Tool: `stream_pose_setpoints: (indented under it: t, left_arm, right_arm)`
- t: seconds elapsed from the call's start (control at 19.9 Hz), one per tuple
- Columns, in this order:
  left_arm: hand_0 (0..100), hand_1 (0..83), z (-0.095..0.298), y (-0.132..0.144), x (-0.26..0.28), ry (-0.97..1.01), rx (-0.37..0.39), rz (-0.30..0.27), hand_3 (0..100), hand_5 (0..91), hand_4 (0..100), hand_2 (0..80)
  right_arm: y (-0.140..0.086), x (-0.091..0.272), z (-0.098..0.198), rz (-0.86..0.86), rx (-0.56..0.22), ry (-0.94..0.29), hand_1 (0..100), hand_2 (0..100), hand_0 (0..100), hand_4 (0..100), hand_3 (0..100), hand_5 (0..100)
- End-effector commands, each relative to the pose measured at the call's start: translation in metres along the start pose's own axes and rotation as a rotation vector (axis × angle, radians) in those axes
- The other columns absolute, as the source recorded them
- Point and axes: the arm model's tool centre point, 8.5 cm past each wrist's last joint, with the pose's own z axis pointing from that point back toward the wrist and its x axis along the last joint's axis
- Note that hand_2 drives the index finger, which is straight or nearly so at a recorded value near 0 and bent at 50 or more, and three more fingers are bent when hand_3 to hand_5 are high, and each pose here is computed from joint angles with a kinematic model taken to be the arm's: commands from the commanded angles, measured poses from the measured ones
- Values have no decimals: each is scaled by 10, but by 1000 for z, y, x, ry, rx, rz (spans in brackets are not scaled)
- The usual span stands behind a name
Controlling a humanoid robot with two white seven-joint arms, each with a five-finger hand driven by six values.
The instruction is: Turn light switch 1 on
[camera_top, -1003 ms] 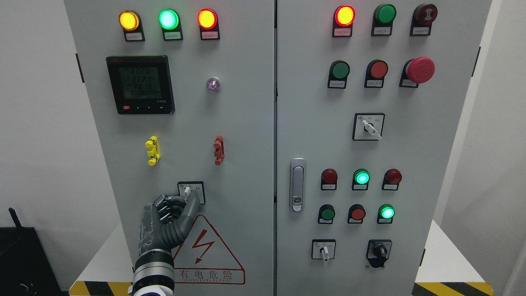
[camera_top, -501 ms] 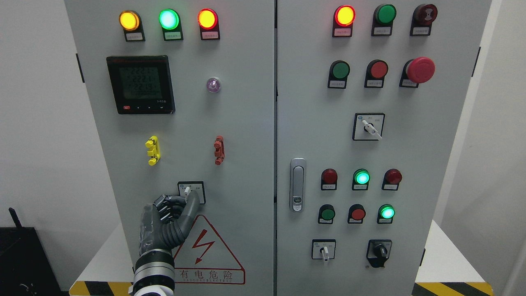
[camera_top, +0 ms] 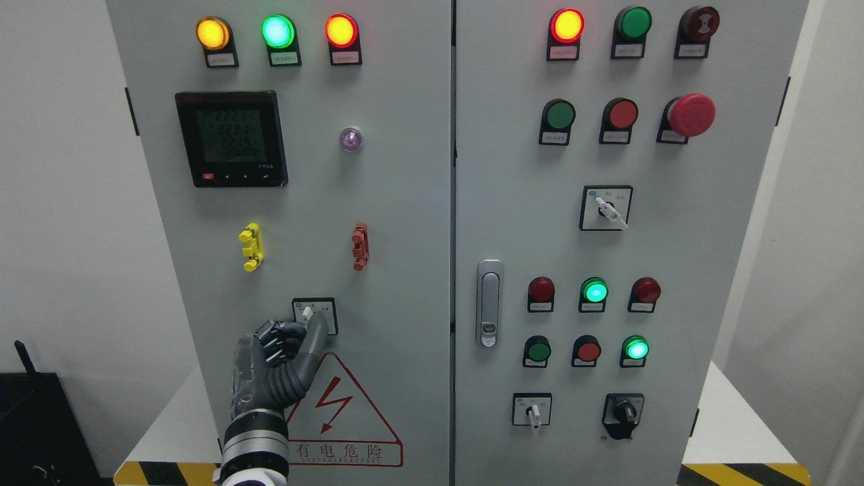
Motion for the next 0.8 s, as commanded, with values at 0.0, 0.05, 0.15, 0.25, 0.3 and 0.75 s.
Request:
stream_pose_setpoints:
  t: [0.0,0.05,0.15,0.25,0.3,0.75]
  left_arm:
    - [749,578,0,-2,-1,1,-2,-2,850,760,851,629]
    - [752,578,0,-2,-1,1,-2,-2,850,760,851,629]
    - [765,578,0,-2,-1,2,-3,-3,850,759,851,630]
    - [773,577,0,-2,-1,2,-3,-3,850,760,851,630]
    - [776,576,0,-2,-2,4,-3,-3,851,759,851,630]
    - [749,532,0,-2,-2,4,-3,-3,851,757,851,630]
  right_arm:
    - [0,0,0,-24,1,2,0,0,0,0,0,0]
    - [0,0,0,-24,1,2,0,0,0,0,0,0]
    - [0,0,0,-24,1,2,0,0,0,0,0,0]
    - [0,0,0,-25,1,1,0,0,0,0,0,0]
    - [0,0,0,-24,1,2,0,0,0,0,0,0]
    - [0,0,0,-24,1,2,0,0,0,0,0,0]
